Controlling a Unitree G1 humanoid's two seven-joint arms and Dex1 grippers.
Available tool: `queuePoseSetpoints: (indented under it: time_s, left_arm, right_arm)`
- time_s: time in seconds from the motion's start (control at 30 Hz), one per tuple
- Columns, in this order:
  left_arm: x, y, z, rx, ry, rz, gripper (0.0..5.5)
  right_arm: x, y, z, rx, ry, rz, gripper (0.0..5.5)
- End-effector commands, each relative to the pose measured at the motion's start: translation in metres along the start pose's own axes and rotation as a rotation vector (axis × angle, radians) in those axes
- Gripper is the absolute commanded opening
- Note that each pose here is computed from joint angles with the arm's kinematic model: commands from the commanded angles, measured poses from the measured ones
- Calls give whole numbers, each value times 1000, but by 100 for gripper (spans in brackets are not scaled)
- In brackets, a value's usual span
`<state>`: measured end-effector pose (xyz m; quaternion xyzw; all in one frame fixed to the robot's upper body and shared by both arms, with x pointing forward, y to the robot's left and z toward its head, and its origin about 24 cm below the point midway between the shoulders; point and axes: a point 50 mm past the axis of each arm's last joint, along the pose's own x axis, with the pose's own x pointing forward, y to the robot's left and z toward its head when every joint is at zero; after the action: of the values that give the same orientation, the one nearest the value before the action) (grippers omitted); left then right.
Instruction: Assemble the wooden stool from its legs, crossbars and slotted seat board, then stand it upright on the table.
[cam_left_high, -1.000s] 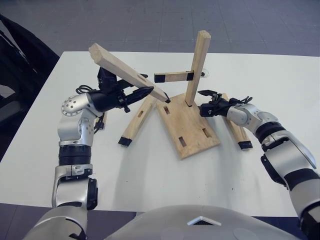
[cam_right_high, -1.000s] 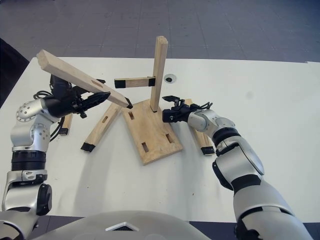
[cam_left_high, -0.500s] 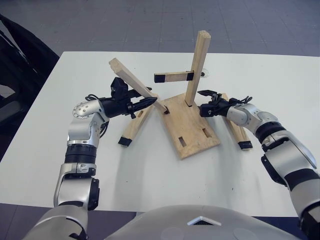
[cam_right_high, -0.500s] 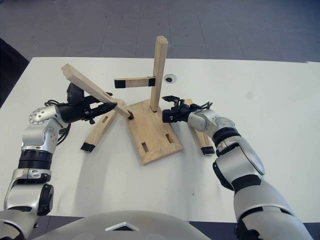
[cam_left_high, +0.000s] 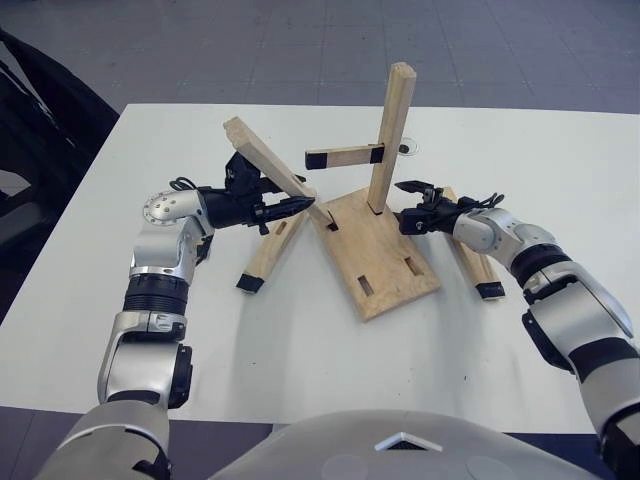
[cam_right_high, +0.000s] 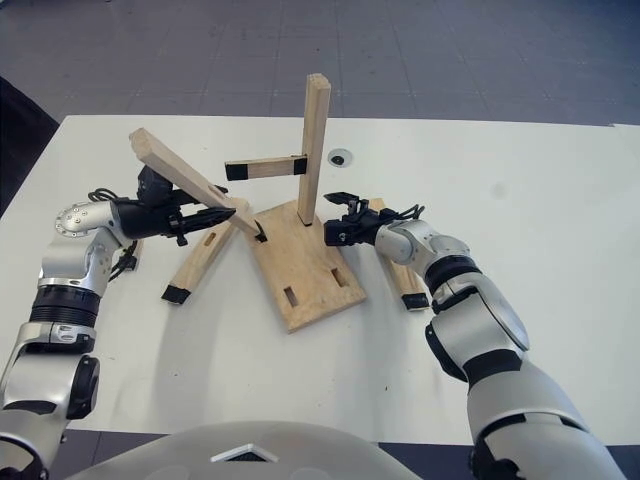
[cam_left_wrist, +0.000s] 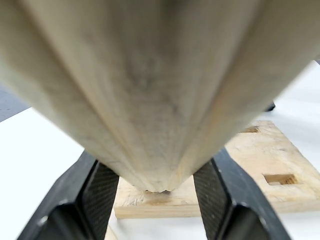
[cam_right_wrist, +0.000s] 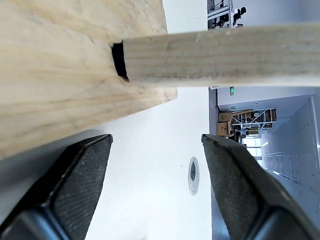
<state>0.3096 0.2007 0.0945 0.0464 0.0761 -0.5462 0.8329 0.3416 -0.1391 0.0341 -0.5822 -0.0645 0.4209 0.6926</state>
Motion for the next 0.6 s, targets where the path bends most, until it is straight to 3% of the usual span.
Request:
queuePoseSetpoints:
  time_s: [0.03, 0.6]
  left_arm:
    - [-1, -8, -15, -94, 113, -53, 205]
    - [-18, -44, -44, -205, 416, 120, 205]
  right_arm:
    - [-1, 16, -3, 11, 25, 62, 330]
    - [-2, 17, -3, 30, 30, 52, 330]
